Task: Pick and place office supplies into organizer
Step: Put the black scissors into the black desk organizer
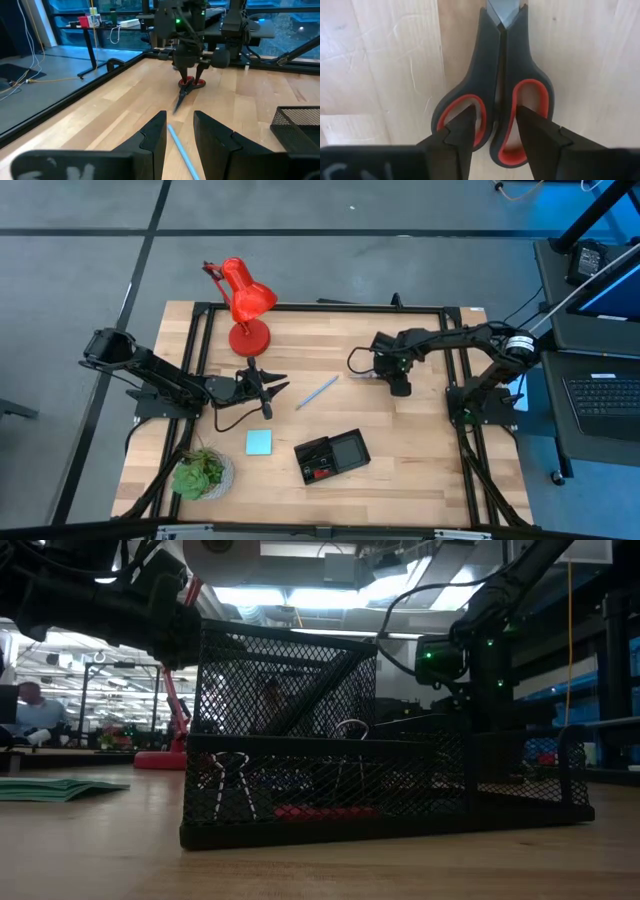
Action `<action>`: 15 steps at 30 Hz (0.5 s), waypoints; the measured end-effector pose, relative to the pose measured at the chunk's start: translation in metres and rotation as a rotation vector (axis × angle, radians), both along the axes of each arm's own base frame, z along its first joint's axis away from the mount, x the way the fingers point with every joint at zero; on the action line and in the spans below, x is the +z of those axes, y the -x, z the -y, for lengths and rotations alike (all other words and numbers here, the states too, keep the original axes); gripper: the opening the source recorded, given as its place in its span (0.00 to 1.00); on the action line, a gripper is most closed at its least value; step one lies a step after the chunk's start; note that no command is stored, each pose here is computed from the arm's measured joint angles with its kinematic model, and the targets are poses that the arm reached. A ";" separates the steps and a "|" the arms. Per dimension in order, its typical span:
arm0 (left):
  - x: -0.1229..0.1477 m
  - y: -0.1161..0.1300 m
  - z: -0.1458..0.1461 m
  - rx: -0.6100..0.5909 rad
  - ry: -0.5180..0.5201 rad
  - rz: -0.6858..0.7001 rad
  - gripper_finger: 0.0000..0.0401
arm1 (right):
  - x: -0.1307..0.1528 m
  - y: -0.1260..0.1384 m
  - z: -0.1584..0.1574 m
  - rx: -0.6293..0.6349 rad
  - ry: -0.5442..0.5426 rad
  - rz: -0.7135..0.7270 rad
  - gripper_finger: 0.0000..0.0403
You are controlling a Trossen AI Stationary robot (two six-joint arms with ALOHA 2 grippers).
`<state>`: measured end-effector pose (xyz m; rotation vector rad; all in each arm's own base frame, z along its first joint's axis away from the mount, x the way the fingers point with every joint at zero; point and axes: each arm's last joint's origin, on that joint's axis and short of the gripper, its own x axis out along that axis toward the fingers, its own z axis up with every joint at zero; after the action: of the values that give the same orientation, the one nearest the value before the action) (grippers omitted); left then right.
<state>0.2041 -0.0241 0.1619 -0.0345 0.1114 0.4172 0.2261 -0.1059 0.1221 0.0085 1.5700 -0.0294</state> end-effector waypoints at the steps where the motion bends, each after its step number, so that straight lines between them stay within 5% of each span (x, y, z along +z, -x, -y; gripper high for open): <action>1: 0.000 0.000 0.000 0.000 0.000 -0.001 0.23 | 0.000 -0.001 -0.001 -0.006 0.006 -0.001 0.37; 15: 0.000 0.000 0.000 0.000 0.000 -0.003 0.23 | 0.000 -0.006 -0.015 -0.076 0.066 -0.018 0.23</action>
<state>0.2040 -0.0240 0.1616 -0.0334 0.1147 0.4173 0.2325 -0.0911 0.1222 0.0162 1.5860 -0.1410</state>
